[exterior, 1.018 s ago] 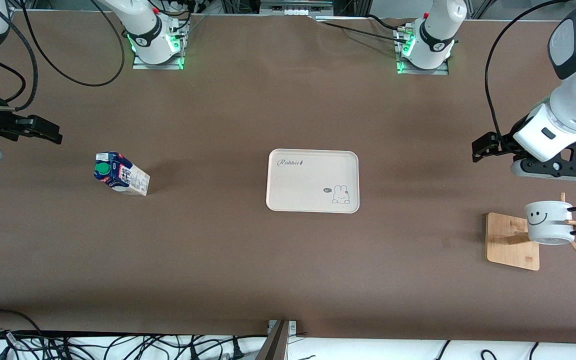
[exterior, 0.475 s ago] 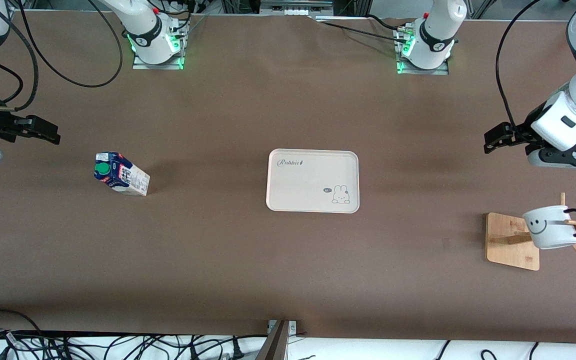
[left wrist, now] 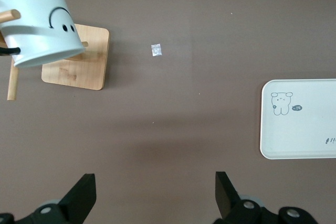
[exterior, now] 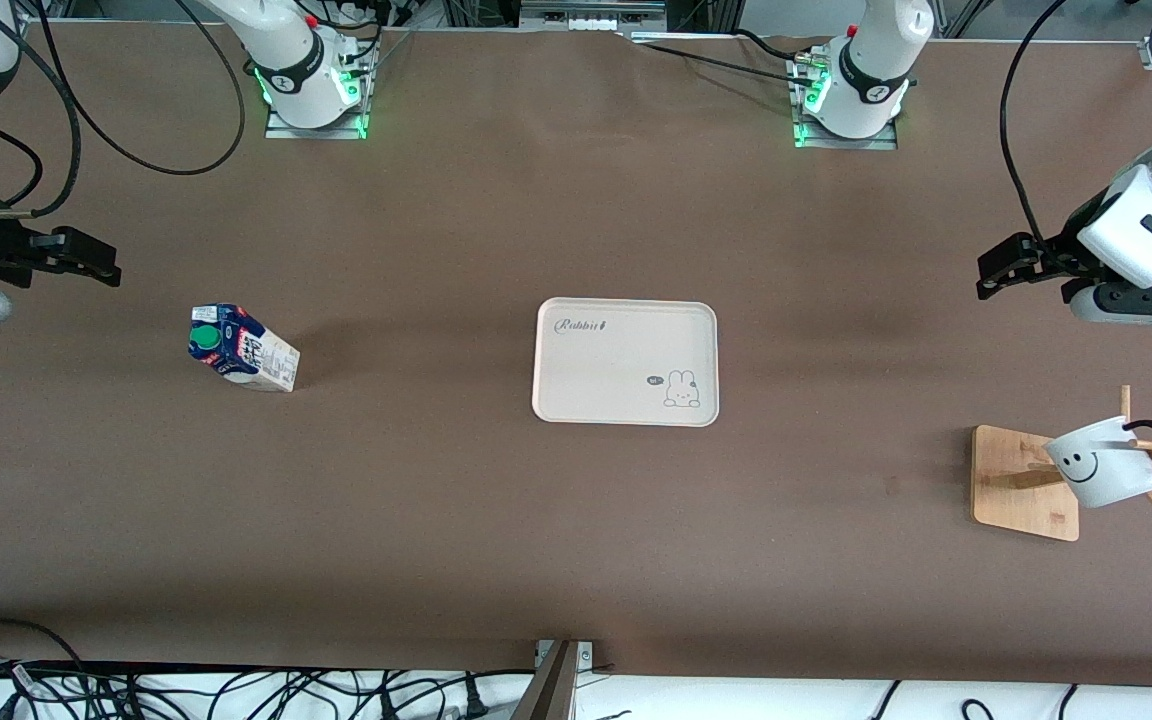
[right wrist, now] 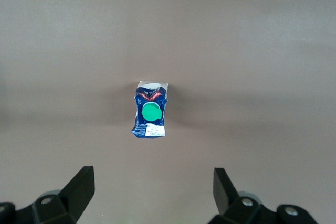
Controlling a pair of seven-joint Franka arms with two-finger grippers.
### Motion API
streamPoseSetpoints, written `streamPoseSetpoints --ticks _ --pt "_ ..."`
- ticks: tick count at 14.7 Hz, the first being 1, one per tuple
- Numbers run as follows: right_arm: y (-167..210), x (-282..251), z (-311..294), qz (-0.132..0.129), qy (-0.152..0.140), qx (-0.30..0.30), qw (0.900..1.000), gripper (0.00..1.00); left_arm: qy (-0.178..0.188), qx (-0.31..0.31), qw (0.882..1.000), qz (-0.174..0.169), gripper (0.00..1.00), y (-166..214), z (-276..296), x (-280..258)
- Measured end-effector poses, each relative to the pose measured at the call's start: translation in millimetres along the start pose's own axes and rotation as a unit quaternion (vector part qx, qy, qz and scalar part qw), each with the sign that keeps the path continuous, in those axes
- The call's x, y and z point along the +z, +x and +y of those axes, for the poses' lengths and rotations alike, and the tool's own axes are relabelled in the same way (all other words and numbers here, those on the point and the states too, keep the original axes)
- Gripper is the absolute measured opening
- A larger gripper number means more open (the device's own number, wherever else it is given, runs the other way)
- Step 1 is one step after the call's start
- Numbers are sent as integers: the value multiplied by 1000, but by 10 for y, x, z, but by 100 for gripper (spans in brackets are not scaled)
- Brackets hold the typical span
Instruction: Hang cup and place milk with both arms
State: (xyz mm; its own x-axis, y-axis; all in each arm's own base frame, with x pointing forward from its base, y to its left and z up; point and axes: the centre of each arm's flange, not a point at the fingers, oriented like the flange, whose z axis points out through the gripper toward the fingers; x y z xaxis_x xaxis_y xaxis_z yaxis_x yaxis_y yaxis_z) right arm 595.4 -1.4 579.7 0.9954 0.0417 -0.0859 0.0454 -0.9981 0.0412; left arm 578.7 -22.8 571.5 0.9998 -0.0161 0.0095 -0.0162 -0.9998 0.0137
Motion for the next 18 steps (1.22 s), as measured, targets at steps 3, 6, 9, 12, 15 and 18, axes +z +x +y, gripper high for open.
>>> streamPoseSetpoints --ticks 3,6,9,12,15,18 --pt "5 9 0 -1 0 -1 1000 100 0 -5 1000 10 100 12 -55 -122" --pt "10 18 -1 -1 0 -5 1000 100 0 -5 1000 12 100 15 -53 -153" --pt "15 27 -1 -2 0 -16 1000 100 0 -3 1000 9 100 30 -35 -117" --pt "17 29 3 -2 0 -16 1000 100 -1 6 1000 13 100 46 65 -148" --pt "19 28 54 0 0 -12 1000 100 -1 9 1000 16 100 50 103 -183" --pt "44 34 135 7 -1 -1 1000 100 -1 8 1000 15 100 54 95 -171"
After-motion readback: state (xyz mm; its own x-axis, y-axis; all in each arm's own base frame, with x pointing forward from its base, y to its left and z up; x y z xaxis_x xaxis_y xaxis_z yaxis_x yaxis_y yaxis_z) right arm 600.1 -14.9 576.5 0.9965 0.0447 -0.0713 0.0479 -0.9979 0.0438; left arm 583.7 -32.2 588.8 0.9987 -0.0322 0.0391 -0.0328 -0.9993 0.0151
